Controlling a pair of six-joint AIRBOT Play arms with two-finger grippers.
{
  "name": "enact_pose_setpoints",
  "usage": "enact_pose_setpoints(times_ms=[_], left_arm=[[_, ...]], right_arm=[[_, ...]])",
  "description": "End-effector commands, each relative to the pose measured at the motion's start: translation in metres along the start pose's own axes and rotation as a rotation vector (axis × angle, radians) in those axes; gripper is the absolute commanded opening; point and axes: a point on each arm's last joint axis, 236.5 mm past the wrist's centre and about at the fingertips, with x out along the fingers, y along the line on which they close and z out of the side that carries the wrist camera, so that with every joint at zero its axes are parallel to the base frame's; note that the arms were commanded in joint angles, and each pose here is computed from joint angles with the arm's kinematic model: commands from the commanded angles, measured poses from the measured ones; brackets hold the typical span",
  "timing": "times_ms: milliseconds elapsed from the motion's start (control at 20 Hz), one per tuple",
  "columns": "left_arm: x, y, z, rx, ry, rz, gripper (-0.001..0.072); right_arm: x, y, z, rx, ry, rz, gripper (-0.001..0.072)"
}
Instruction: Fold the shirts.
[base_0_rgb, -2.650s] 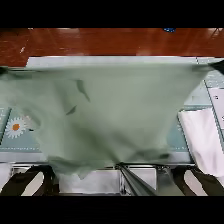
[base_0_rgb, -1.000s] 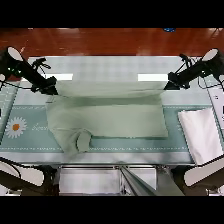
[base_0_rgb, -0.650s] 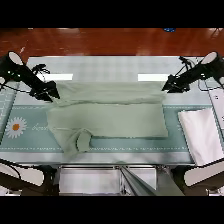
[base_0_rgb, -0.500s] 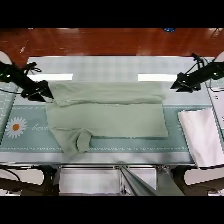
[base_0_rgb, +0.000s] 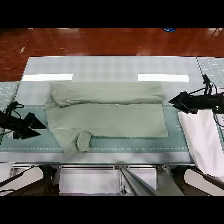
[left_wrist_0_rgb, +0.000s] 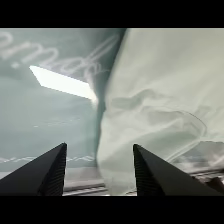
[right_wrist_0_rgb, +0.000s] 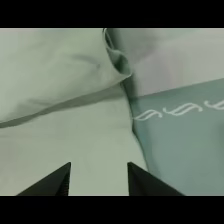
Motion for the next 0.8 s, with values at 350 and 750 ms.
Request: enact_pose_setpoints(times_ms=[350, 750], left_arm=[[0.088, -0.016, -0.026, -0.079, -0.067, -0.146, 0.0508], [0.087, -0.040, -0.031, 0.082, -0.033, -0.138, 0.0020]], right_arm=[[-0.035, 0.040, 0.020, 0.020, -0.211, 0.229, 0.0410], [-0.051, -0.102, -0.093, 0.280, 0.147, -0.243, 0.0410]])
